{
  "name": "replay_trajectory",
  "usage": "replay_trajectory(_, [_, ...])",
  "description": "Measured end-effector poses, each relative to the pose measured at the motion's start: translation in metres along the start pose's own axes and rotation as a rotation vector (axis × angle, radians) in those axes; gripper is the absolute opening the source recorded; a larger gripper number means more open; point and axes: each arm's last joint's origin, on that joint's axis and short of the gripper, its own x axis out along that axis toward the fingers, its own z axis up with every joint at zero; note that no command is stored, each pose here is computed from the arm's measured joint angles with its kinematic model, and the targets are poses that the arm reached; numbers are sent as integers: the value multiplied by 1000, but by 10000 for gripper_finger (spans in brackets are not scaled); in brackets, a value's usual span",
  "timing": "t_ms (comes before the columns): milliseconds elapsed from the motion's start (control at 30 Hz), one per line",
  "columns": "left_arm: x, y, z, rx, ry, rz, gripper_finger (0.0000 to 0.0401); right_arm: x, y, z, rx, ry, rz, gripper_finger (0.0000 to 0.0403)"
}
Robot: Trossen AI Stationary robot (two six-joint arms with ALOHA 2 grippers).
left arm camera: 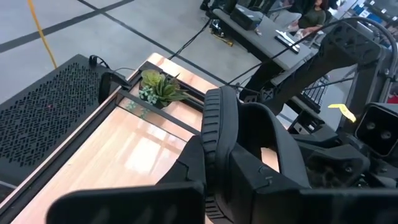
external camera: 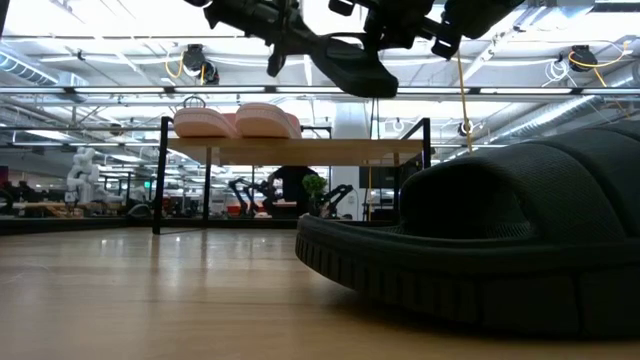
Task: Pick and place slides into the shelf
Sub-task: Put the top black slipper on the shelf
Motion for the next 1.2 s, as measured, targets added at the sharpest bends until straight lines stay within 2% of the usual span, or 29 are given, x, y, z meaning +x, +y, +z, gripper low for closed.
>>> replay_trajectory(133, [-3, 6, 2, -19, -12, 16, 17, 0, 0, 0, 6, -6, 17, 26])
replay_trajectory(233, [-6, 11, 3, -27, -21, 38, 17, -2, 2, 6, 24, -31, 89, 49])
replay_trajectory(533, [-13, 21, 7, -55, -42, 55, 15, -12, -3, 39, 7, -42, 142, 147])
replay_trajectory(700, [-6, 26, 7, -59, -40, -1, 15, -19, -11, 66, 31, -40, 161, 186])
replay_trajectory(833, [13, 44, 5, -134, -44, -128, 15, -22, -18, 85, 14, -41, 170, 200])
replay_trajectory(933, [27, 56, 4, -190, -26, -163, 15, -23, -21, 96, -38, -39, 173, 201])
replay_trajectory(1033, [38, 62, 4, -211, 7, -171, 15, -24, -23, 100, -92, -34, 175, 198])
replay_trajectory(1200, [45, 66, 18, -167, 72, -144, 14, -24, -28, 107, -146, -6, 127, 199])
